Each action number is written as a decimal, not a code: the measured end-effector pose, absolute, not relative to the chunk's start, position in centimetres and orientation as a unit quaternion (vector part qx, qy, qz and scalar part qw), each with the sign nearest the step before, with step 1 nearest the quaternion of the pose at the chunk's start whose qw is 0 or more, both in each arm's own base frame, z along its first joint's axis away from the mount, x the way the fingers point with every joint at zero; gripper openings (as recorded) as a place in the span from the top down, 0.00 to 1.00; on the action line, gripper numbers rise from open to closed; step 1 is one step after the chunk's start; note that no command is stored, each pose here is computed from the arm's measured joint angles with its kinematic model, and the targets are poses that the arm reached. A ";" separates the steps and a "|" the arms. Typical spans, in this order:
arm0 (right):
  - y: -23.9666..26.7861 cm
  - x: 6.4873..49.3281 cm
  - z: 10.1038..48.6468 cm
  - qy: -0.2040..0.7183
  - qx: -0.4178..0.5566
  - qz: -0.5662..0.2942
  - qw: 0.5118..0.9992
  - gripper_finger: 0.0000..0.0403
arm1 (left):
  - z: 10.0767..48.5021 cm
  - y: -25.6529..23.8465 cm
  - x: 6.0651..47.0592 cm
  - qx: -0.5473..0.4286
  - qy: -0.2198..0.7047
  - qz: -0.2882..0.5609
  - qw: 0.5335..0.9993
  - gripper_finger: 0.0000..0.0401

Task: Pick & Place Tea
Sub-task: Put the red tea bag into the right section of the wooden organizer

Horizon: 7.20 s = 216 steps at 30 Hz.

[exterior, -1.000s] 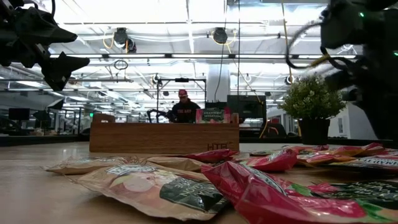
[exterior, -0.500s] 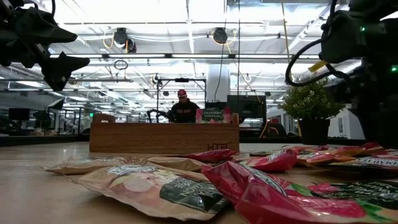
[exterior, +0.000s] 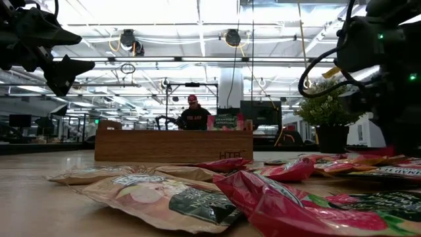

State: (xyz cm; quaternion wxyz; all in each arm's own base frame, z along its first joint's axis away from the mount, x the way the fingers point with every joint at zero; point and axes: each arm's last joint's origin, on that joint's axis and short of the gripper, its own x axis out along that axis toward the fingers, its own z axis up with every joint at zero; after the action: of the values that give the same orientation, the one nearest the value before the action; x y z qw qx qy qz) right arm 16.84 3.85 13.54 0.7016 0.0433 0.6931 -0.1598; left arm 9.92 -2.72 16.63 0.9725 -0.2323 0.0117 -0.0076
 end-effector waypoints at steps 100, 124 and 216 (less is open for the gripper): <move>-1.9 33.5 16.4 0.210 -0.466 -0.291 0.809 1.00 | 28.1 9.2 30.3 -0.363 0.169 0.106 0.910 0.38; -1.9 33.6 16.8 0.196 -0.479 -0.297 0.802 1.00 | 26.7 9.4 31.1 -0.363 0.193 0.112 0.905 0.96; -4.5 24.7 19.5 0.145 -0.105 -0.189 0.966 0.89 | 21.1 0.3 41.7 0.150 0.549 -0.037 0.821 1.00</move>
State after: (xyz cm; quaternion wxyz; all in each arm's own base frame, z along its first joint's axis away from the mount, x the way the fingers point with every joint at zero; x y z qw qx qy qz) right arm 24.71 -4.53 19.45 0.9656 -0.1051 0.1448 -0.1887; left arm 41.73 0.31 21.06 0.8213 0.1503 0.5492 -0.0366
